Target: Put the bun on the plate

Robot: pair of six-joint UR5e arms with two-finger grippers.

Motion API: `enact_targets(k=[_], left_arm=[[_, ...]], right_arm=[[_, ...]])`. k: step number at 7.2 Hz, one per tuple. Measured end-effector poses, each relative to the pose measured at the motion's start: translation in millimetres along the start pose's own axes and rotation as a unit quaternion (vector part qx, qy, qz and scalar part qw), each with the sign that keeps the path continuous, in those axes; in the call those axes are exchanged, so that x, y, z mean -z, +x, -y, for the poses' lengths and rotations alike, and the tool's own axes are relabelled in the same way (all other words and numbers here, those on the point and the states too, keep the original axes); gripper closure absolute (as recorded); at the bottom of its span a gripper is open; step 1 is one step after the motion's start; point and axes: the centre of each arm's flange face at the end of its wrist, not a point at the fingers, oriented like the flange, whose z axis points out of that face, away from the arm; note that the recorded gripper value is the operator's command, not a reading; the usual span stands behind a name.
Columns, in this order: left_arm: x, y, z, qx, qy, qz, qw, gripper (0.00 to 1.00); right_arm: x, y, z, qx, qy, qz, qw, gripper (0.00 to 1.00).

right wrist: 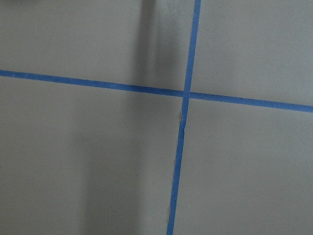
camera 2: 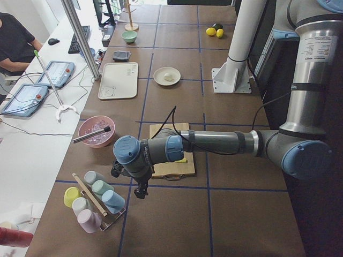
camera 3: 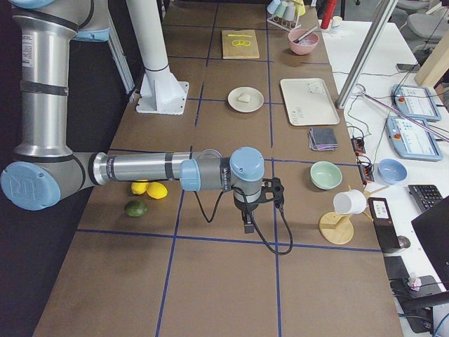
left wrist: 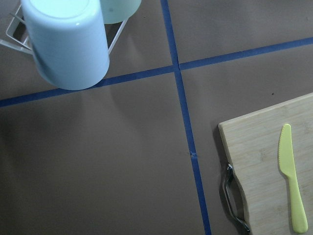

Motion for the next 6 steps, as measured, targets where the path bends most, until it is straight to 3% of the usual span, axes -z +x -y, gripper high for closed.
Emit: enact_targets(k=[6], left_arm=[[2.8, -2.7, -1.8, 0.003, 0.003, 0.001, 1.0000, 0.00]], right_arm=[[1.0, -0.7, 2.5, 0.002, 0.002, -0.001, 1.0000, 0.00]])
